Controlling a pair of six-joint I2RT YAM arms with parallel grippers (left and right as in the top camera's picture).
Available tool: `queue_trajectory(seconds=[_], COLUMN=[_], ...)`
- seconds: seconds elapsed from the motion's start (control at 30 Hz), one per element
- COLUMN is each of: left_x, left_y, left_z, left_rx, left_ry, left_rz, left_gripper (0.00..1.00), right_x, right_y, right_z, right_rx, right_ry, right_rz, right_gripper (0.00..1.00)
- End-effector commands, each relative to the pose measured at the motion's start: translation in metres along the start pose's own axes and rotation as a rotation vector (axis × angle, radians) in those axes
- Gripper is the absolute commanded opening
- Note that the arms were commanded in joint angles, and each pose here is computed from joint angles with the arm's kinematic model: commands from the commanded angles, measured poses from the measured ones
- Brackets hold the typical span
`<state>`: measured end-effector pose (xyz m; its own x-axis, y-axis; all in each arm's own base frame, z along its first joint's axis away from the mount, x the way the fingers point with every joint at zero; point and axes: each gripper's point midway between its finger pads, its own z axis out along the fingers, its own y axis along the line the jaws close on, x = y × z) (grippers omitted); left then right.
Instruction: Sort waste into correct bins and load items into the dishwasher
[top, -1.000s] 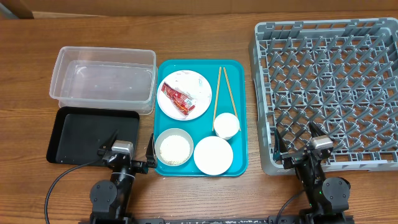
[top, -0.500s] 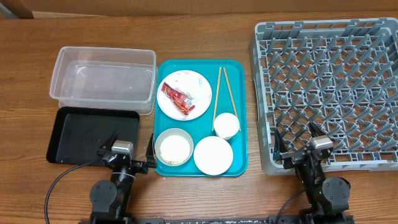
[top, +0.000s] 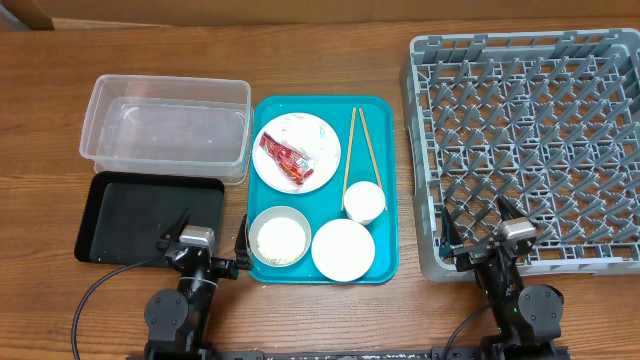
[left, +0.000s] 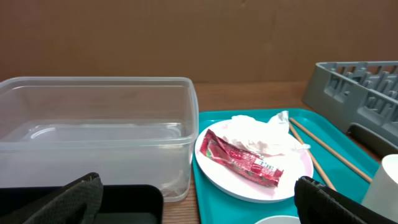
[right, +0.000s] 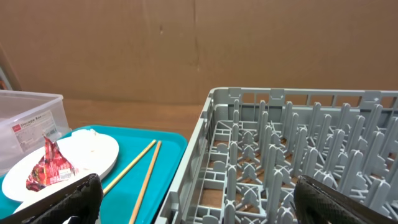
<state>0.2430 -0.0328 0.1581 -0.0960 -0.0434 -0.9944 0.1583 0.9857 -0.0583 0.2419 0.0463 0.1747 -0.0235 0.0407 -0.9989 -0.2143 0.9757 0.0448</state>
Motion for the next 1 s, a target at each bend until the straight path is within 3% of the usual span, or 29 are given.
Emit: queue_trajectory(seconds=[0.0, 0.17, 0.3, 0.5, 0.77, 0.97], left_x=[-0.001, -0.012, -0.042, -0.104, -0.129, -0.165], left_y=[-0.011, -0.042, -0.063, -0.069, -0.07, -0.07], left_z=[0.0, -0.006, -0.017, -0.039, -0.032, -0.008], left_rx=[0.067, 0.248, 0.382, 0.394, 0.346, 0.334], left_ry=[-0.011, -0.04, -0.136, -0.205, 0.189, 0.373], left_rz=[-0.038, -0.101, -0.097, -0.081, -0.165, -0.213], left_gripper=[1.0, 1.0, 1.0, 1.0, 1.0, 1.0], right_x=[0.0, -0.006, -0.032, -0.073, -0.115, -0.139], right_y=[0.0, 0.022, 0.038, 0.042, 0.046, 0.046], right_z=[0.0, -0.001, -0.007, -0.017, -0.015, 0.003], right_rx=[0.0, -0.128, -0.23, -0.244, -0.207, -0.172], right_ry=[-0.01, -0.029, -0.115, -0.116, 0.204, 0.504], right_rz=[-0.005, 0.059, 0.118, 0.208, 0.263, 0.275], right_gripper=[1.0, 1.0, 1.0, 1.0, 1.0, 1.0])
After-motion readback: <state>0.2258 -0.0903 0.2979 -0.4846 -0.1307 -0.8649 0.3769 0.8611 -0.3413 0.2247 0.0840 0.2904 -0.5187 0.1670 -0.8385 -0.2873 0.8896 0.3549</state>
